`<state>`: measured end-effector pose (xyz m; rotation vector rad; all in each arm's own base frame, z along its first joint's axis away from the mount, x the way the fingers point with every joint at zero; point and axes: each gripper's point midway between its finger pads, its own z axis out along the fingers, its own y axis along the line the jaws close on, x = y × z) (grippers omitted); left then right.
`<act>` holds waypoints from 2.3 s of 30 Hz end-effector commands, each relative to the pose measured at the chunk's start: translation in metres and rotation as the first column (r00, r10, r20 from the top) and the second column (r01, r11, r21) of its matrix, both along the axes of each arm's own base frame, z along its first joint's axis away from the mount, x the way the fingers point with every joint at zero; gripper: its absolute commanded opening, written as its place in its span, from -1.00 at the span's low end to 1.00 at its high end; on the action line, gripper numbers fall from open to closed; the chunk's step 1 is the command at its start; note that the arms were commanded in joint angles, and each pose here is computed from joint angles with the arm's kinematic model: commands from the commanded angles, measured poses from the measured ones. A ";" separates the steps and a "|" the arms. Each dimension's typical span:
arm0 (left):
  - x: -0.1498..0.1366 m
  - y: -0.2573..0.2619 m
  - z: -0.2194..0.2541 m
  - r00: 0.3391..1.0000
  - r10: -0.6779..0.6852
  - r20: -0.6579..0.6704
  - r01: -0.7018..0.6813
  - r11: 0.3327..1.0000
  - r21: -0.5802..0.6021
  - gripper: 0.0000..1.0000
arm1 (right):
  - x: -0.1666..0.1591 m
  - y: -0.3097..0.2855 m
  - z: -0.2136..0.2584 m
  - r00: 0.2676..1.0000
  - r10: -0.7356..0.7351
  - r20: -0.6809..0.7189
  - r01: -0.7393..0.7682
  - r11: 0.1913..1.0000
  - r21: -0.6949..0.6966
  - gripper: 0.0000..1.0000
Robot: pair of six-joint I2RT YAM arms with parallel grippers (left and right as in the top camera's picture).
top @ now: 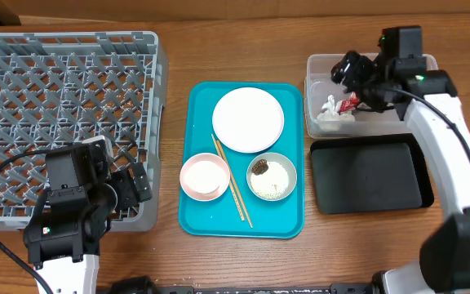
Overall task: Sort waste into correct bins and load items into the dishwasher
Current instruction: 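Carry the wrapper to the clear bin and release it, then grasp the rim of the white rice bowl with the right gripper, then tip the rice bowl over the black tray to dump the rice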
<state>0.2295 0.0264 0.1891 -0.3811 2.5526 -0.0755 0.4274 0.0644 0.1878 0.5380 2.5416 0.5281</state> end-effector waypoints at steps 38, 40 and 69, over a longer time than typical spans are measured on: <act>0.003 0.000 0.009 1.000 -0.001 0.025 0.002 1.000 -0.005 1.00 | -0.199 0.207 -0.161 0.583 0.763 -0.280 -0.812 0.550 -0.195 -0.72; 0.003 0.000 0.009 1.000 -0.002 0.025 0.002 1.000 -0.005 1.00 | -0.199 0.207 -0.161 0.586 0.760 -0.281 -0.810 0.553 -0.194 -0.82; 0.004 0.000 0.010 1.000 -0.002 0.030 0.002 1.000 -0.004 1.00 | -0.117 0.067 -0.032 0.941 0.293 -0.166 -0.232 0.922 0.310 -0.92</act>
